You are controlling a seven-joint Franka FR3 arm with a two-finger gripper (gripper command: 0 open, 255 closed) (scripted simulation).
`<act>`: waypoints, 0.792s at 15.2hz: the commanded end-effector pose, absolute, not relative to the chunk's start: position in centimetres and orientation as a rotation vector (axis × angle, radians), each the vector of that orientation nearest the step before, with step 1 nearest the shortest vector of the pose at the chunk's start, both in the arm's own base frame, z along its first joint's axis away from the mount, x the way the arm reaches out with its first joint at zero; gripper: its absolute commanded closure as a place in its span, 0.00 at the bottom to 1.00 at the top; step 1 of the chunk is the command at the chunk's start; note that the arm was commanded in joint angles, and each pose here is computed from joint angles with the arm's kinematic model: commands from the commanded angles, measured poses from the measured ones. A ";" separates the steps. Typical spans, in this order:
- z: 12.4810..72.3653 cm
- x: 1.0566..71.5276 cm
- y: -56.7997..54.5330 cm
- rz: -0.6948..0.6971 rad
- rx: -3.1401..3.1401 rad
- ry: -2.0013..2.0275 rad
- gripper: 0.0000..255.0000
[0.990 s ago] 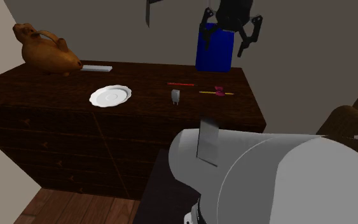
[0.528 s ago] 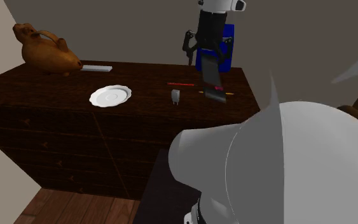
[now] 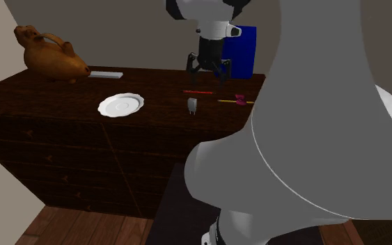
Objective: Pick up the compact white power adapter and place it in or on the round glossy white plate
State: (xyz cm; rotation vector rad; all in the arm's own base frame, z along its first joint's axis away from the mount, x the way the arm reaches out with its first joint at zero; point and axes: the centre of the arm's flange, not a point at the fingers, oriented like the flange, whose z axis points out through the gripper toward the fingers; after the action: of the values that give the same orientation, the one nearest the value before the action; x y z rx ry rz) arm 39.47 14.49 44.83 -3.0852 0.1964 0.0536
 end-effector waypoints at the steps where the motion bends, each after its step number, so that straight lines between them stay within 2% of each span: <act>1: 42.8 40.8 16.2 0.052 -3.089 0.213 0.00; 12: 33.7 45.7 21.9 0.052 -3.111 0.276 0.00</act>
State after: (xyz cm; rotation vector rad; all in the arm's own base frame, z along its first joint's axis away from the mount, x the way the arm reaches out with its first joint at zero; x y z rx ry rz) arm 45.72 21.43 34.34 -3.1115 0.2751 0.0534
